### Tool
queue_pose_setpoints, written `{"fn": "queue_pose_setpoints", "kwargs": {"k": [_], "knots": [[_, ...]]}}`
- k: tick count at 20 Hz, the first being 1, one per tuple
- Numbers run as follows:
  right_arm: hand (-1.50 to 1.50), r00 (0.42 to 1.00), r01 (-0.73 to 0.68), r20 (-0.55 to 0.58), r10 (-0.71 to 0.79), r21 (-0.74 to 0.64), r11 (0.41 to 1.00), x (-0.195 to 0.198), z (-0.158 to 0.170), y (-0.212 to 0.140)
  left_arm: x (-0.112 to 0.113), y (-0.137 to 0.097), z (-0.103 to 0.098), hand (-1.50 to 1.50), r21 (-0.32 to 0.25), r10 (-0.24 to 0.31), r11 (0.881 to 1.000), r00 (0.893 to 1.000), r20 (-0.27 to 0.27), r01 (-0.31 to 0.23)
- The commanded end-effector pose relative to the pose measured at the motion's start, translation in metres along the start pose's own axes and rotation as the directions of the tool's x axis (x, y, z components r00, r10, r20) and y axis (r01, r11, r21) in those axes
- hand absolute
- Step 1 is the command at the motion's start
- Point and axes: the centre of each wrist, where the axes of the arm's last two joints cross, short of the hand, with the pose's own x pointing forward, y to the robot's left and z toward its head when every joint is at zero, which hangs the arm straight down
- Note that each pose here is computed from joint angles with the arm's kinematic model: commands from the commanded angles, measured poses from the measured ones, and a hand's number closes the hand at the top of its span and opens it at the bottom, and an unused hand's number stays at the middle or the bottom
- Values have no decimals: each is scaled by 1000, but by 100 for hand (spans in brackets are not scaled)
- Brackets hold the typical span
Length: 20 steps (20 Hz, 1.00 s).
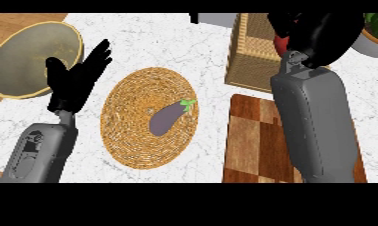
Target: Pick the bell pepper from the cutting board and place it in the basket
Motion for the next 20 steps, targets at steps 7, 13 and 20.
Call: {"fn": "queue_pose_setpoints", "kwargs": {"k": [7, 13, 20], "knots": [[150, 968, -185, -205, 142, -212, 960, 69, -16, 12, 0, 1, -5, 0, 24, -4, 1000, 1000, -14, 4], [150, 942, -248, -286, 177, -237, 939, 89, -20, 23, -2, 3, -6, 0, 44, 15, 999, 1000, -9, -14], [150, 937, -256, -297, 186, -219, 941, 81, -16, 48, -2, 8, -6, 0, 61, 25, 998, 1000, -17, -24]]}}
